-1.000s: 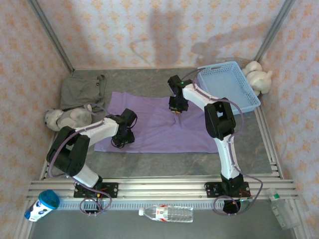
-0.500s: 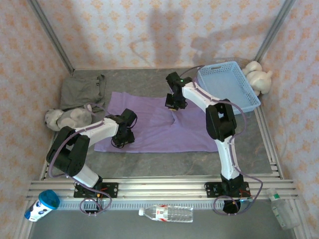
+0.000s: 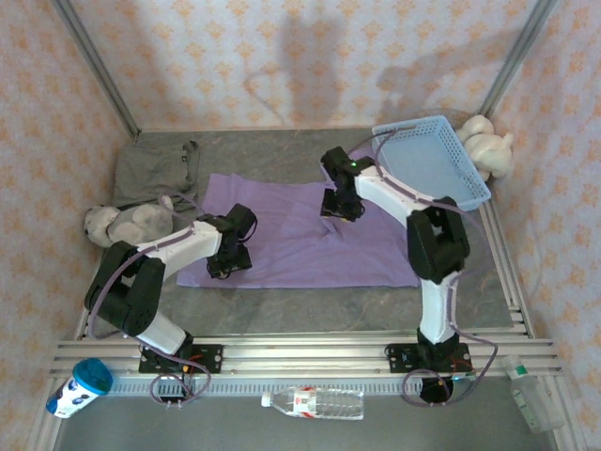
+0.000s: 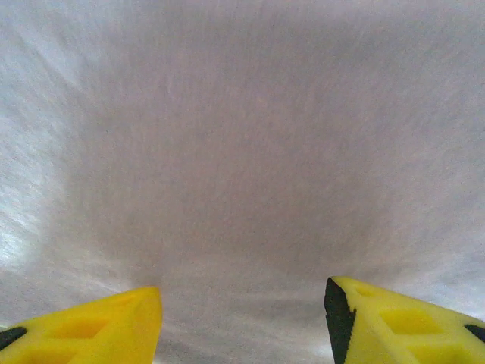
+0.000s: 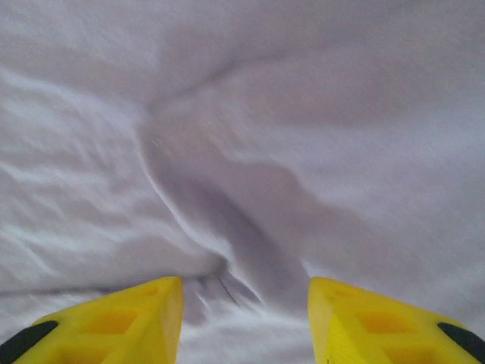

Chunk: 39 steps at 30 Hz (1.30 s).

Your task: Fold and stack the mixed laundry pile

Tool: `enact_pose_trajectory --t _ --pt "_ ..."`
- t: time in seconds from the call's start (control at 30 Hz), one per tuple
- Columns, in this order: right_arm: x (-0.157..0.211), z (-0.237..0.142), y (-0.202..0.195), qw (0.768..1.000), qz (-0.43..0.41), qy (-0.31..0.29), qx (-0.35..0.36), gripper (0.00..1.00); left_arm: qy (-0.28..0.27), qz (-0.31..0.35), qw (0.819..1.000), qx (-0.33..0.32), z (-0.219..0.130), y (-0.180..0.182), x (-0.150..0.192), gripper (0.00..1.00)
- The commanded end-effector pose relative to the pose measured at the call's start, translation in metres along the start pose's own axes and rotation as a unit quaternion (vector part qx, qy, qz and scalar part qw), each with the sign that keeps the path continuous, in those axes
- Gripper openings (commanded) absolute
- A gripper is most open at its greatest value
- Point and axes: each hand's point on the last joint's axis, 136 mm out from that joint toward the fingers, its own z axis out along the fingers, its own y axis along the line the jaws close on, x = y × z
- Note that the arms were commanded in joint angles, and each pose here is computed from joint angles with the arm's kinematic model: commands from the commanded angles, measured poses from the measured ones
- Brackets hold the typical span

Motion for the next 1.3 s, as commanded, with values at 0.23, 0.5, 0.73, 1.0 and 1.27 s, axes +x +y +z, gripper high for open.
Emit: enact_pose_trajectory --t 0.23,0.5,0.73,1.0,1.27 --pt "0.040 0.032 -0.060 0.996 0.044 0.002 0.075 0.54 -0.051 -0.002 0.998 -0.044 0.006 0.000 -0.056 0.60" --pt "0.072 0.048 -0.065 0.995 0.039 0.028 0.082 0.61 0.010 -0.026 0.999 -0.038 0.038 0.006 -0.024 0.62" --pt "0.118 0.043 -0.048 0.996 0.023 0.046 0.070 0.63 0.029 -0.043 0.997 -0.065 0.029 0.051 0.022 0.62" --pt "0.097 -0.019 -0.020 0.999 0.005 -0.013 0.037 0.74 -0.009 -0.058 0.997 -0.039 -0.027 0.058 0.009 0.64" --pt "-0.007 -0.064 -0.024 0.995 0.031 -0.086 0.034 0.78 -0.074 -0.085 0.994 0.016 -0.090 0.031 -0.075 0.75"
